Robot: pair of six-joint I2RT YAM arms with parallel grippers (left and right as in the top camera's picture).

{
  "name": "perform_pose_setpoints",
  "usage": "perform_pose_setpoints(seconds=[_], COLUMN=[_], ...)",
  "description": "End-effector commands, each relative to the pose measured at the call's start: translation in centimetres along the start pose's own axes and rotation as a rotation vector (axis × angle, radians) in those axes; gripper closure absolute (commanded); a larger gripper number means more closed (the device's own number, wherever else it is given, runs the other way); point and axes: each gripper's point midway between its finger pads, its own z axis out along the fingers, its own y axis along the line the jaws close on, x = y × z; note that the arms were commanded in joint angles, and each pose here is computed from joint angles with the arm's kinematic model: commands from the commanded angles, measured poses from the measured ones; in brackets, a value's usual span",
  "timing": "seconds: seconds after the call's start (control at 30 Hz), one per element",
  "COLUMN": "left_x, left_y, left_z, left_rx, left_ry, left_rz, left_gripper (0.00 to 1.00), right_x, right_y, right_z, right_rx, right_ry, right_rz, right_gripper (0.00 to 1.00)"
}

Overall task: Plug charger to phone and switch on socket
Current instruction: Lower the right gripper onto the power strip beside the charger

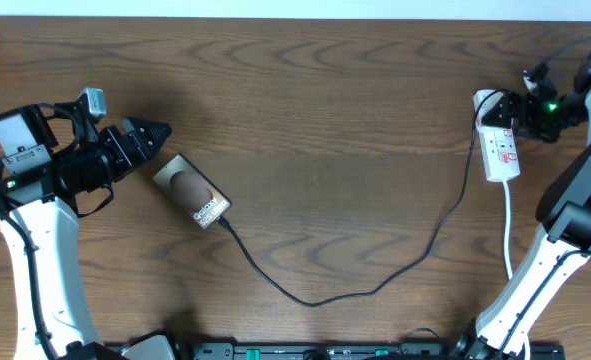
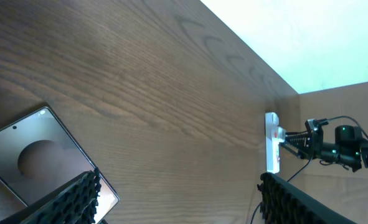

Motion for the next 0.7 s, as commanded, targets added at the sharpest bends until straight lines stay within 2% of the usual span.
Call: perform_pose_setpoints(seconds=[0.0,0.67], left_x=[0.07,0.15], left_y=[-0.24,-0.22], left_z=[-0.03,-0.02], left_rx=[0.009,0.009], left_ry=[0.001,0.004], left_rz=[0.026,0.023], left_gripper=[0.2,0.2], right_x=[-0.56,-0.72], right_y=[0.48,1.36], right_z=[0.48,0.76], right_rx=[0.006,-0.036], right_ry=[-0.001,-0.007], right_rz=[-0.051,0.044], right_gripper=[0.03,0.03])
